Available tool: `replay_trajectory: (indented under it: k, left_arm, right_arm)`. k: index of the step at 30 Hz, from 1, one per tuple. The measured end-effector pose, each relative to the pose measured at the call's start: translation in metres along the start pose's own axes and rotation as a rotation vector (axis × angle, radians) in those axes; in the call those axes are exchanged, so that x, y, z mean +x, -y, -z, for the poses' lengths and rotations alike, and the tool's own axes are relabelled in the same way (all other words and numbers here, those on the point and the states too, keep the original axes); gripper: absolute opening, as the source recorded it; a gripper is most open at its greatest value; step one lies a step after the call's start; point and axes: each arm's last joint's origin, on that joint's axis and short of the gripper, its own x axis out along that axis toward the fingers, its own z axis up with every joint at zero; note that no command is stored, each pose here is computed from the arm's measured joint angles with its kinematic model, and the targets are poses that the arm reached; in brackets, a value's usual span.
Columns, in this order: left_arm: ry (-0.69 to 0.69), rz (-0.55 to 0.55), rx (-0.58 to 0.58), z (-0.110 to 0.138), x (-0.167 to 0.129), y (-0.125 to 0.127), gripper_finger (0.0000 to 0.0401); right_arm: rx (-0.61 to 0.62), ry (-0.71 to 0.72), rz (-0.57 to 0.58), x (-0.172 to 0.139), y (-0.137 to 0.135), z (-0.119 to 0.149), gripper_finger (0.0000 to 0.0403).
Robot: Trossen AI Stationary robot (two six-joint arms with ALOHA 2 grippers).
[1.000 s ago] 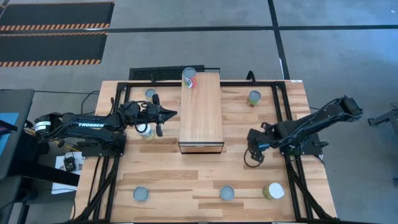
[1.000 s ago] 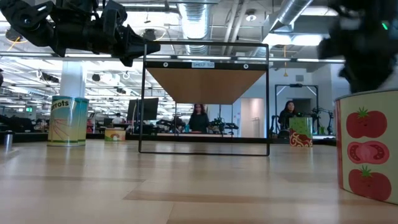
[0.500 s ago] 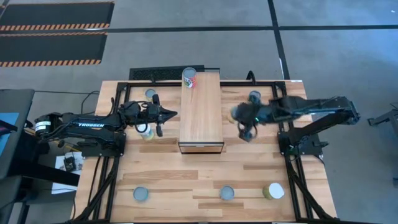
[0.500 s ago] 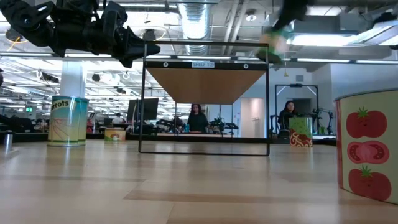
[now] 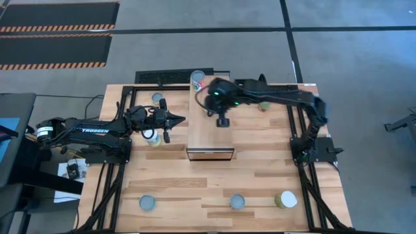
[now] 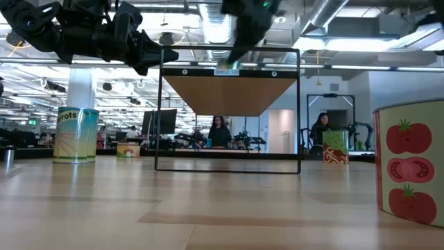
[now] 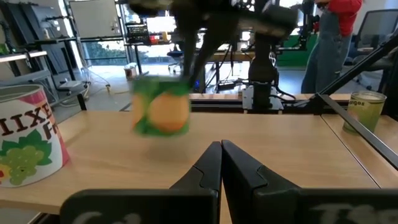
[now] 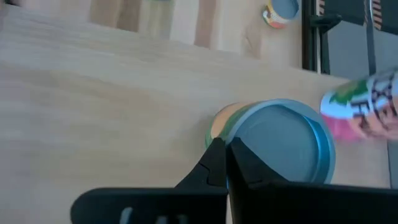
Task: Pick and place cans onto a shelf
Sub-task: Put the canned peaches on the shelf
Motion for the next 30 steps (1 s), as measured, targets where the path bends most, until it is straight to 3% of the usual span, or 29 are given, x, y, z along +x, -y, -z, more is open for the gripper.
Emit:
replay_trajectory:
  k: [14, 30]
  left_arm:
    - [-0.002, 0.004, 0.0, 0.0, 0.0, 0.0, 0.0]
    - [-0.019, 0.005, -0.002, 0.002, 0.0, 0.0, 0.0]
  right_arm:
    - [-0.098, -0.029, 0.029, 0.043, 0.029, -0.014, 0.0013]
    - [-0.089, 0.036, 0.066, 0.053, 0.032, -0.021, 0.0095]
